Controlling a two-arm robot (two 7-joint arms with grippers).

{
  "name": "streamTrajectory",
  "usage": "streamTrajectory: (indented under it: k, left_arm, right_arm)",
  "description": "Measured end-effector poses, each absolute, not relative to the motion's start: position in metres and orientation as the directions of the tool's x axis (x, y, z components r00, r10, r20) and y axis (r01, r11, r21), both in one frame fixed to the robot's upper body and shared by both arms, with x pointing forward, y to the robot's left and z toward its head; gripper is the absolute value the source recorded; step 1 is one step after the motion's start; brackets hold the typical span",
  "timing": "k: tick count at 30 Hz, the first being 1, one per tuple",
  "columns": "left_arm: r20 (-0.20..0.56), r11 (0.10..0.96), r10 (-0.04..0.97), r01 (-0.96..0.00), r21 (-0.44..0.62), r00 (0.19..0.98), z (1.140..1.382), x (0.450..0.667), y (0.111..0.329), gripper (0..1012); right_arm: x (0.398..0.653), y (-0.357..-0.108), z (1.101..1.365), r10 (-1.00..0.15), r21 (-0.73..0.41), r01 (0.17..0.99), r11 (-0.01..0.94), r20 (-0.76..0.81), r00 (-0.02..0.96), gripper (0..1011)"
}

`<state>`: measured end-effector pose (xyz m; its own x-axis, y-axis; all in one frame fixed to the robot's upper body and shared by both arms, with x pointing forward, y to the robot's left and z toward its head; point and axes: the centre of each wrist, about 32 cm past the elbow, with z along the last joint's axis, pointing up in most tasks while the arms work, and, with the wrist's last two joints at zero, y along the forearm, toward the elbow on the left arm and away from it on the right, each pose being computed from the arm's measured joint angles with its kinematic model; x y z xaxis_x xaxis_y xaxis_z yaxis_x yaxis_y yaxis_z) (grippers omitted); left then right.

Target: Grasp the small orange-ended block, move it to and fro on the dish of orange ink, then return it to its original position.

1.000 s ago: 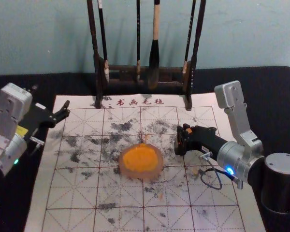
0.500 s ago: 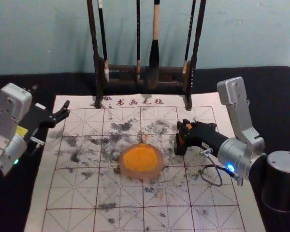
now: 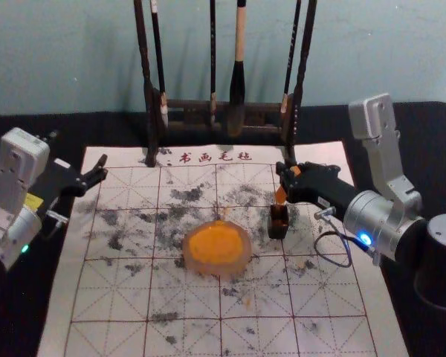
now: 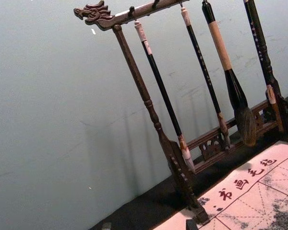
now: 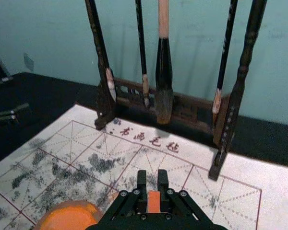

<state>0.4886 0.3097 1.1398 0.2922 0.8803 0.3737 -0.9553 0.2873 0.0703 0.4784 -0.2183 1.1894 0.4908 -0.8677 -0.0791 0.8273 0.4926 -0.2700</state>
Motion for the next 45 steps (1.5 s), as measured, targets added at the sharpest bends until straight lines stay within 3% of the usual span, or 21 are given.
streamTrajectory:
  k: [11,28,45]
  left_arm:
    - [0.374,0.287,0.88,-0.955,0.07,0.292,1.14,0.489,0.31,1001]
    - [0.374,0.287,0.88,-0.955,0.07,0.292,1.14,0.489,0.31,1001]
    - [0.374,0.287,0.88,-0.955,0.07,0.292,1.14,0.489,0.31,1001]
  right_arm:
    - [0.49,-0.226,1.203,-0.822,-0.218,0.799,0.561,-0.03,0.569,111]
    - [0.523,-0.21,1.2,-0.629,-0.252,0.618,0.745,0.044,0.776,111]
    - [0.542,-0.198,1.188,-0.507,-0.314,0.51,0.801,0.098,0.856,111]
